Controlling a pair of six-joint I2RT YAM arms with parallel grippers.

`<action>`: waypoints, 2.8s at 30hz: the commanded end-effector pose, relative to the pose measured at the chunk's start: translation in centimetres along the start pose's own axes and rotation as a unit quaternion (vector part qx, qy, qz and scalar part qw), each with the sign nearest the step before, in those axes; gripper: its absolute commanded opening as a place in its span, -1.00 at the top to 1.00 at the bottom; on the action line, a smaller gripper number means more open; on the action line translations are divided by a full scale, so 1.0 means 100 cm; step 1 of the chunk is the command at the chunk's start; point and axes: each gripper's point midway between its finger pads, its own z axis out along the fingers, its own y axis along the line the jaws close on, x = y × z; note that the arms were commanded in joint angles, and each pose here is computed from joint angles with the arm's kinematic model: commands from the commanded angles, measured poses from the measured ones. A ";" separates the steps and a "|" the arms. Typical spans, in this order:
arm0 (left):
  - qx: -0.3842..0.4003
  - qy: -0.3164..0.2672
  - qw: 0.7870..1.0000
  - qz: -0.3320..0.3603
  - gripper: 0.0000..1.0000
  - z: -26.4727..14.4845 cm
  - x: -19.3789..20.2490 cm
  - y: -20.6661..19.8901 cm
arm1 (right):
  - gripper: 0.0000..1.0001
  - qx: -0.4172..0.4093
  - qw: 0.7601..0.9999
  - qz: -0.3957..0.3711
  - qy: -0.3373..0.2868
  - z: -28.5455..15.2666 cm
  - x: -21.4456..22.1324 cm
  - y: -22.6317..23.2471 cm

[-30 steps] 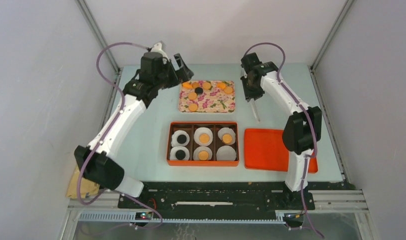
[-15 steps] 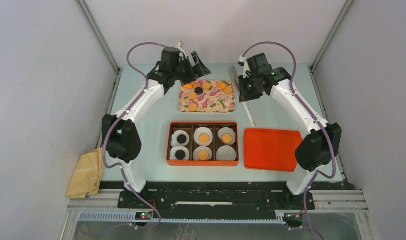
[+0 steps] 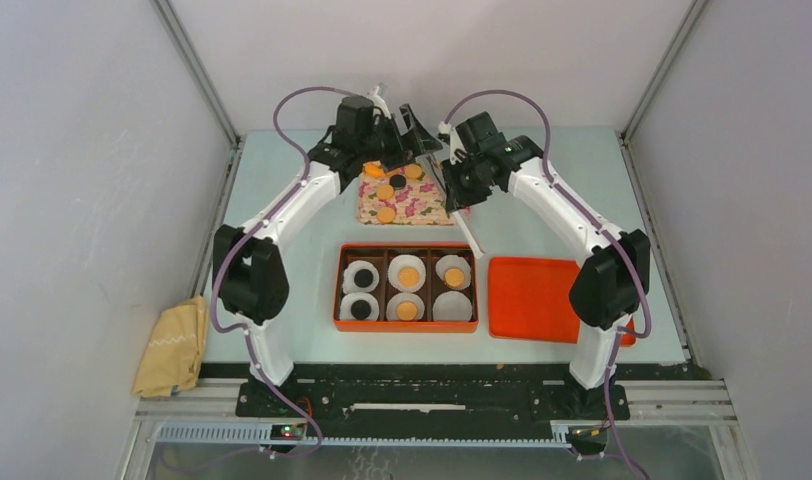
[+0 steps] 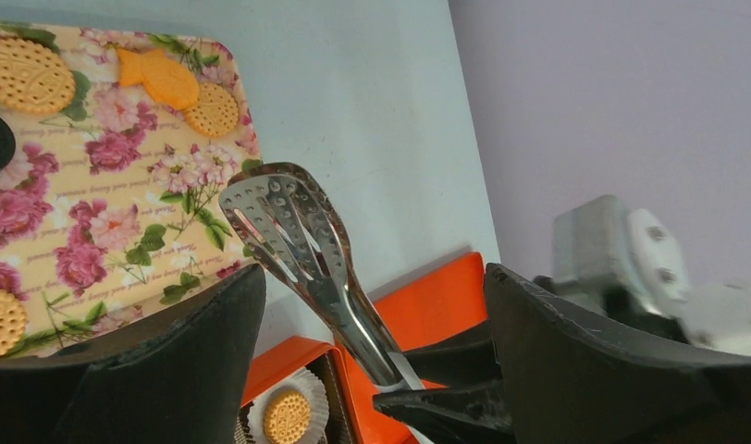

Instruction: Pack the cookies

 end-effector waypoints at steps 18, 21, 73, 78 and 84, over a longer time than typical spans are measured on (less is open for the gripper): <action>-0.019 0.061 0.998 -0.028 -0.82 0.018 0.060 0.039 | 0.49 0.029 0.987 -0.015 -0.158 -0.074 -0.081 0.009; -0.022 0.065 0.997 -0.030 -0.82 0.016 0.067 0.044 | 0.48 0.029 0.986 -0.013 -0.162 -0.075 -0.083 0.012; -0.127 -0.092 0.987 0.047 -0.85 -0.159 0.016 0.042 | -0.09 0.021 0.995 -0.088 -0.050 0.050 -0.037 0.080; -0.126 -0.092 0.987 0.048 -0.84 -0.162 0.018 0.042 | -0.15 0.024 0.995 -0.085 -0.044 0.061 -0.037 0.083; -0.125 -0.094 0.986 0.051 -0.84 -0.165 0.020 0.042 | -0.16 0.059 0.994 -0.087 -0.037 0.075 -0.043 0.077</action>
